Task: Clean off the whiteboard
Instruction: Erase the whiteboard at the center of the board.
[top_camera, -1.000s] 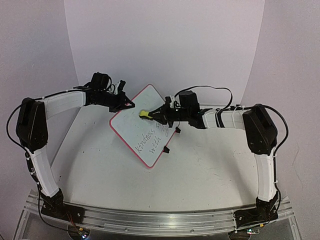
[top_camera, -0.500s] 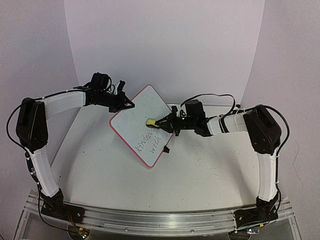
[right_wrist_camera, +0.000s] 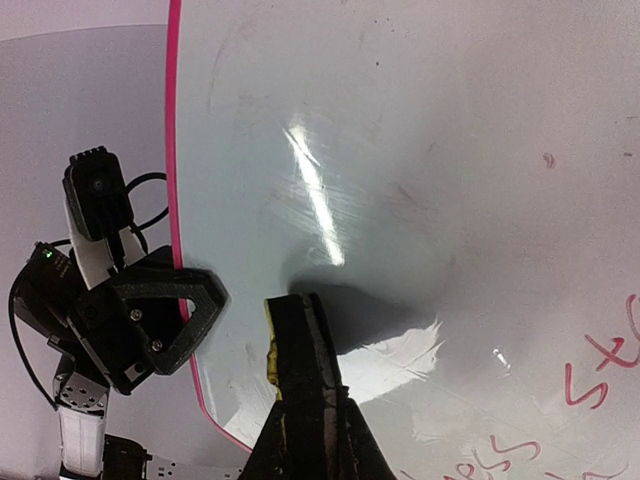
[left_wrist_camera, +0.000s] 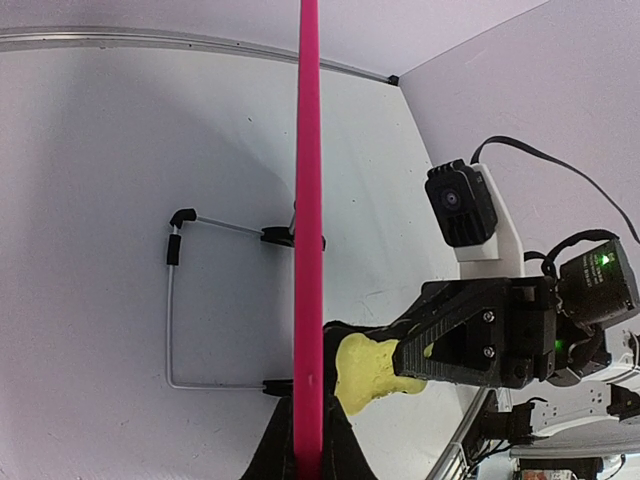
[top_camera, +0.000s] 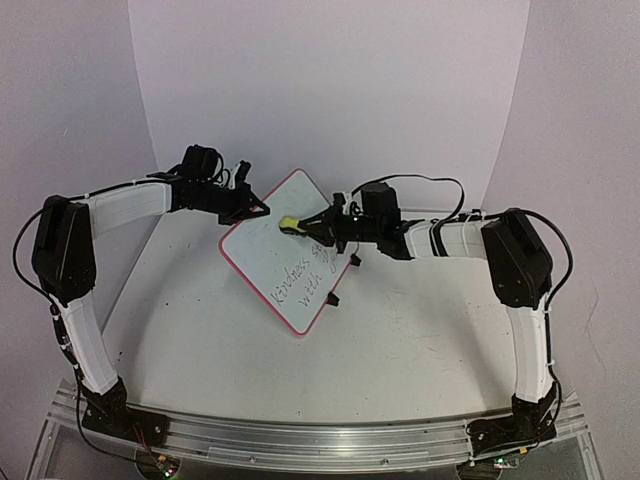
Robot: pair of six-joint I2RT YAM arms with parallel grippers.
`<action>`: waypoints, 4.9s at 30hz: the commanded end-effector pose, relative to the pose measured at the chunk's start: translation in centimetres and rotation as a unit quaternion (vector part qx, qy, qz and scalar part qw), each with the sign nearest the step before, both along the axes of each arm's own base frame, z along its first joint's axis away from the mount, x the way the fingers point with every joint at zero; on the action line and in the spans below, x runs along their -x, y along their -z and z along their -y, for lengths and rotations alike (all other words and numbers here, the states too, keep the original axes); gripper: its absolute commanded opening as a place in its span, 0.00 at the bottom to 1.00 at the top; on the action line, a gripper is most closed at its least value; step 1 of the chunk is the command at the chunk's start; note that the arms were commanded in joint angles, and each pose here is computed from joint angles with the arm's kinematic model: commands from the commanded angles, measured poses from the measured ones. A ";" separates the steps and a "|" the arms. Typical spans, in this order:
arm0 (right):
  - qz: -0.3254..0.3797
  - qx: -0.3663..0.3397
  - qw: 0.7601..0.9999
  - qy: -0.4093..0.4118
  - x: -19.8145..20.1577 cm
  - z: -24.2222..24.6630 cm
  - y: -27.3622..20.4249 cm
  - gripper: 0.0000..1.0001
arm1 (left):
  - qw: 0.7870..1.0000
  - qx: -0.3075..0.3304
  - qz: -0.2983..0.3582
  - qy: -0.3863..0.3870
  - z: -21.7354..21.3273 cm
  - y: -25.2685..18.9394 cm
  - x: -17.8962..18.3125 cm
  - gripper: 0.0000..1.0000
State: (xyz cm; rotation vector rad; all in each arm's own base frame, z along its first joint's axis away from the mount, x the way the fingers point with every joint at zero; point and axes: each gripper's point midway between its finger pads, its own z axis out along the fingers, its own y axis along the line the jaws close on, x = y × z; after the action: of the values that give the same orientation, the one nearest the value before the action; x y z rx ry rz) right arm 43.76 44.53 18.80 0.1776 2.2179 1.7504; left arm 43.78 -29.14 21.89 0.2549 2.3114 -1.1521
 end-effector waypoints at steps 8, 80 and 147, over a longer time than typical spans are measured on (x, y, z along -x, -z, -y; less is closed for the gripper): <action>-0.041 0.033 0.998 0.038 0.4 5.0 5.8 0.00 | 0.999 -0.014 0.020 0.022 0.4 -0.2 1.0 0.00; 0.012 -0.003 0.997 -0.072 7.1 -3.4 1.3 0.00 | 0.999 -0.014 0.032 0.026 0.7 -1.0 1.4 0.00; -0.028 -0.003 0.997 0.068 -5.3 4.1 4.0 0.00 | 0.998 -0.012 0.042 0.034 1.0 -1.8 2.1 0.00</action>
State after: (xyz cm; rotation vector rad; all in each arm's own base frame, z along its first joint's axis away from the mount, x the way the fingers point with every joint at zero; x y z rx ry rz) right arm 45.65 40.11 14.27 0.2730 2.2568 1.7352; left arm 43.57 -29.31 22.29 0.2834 2.2918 -1.1314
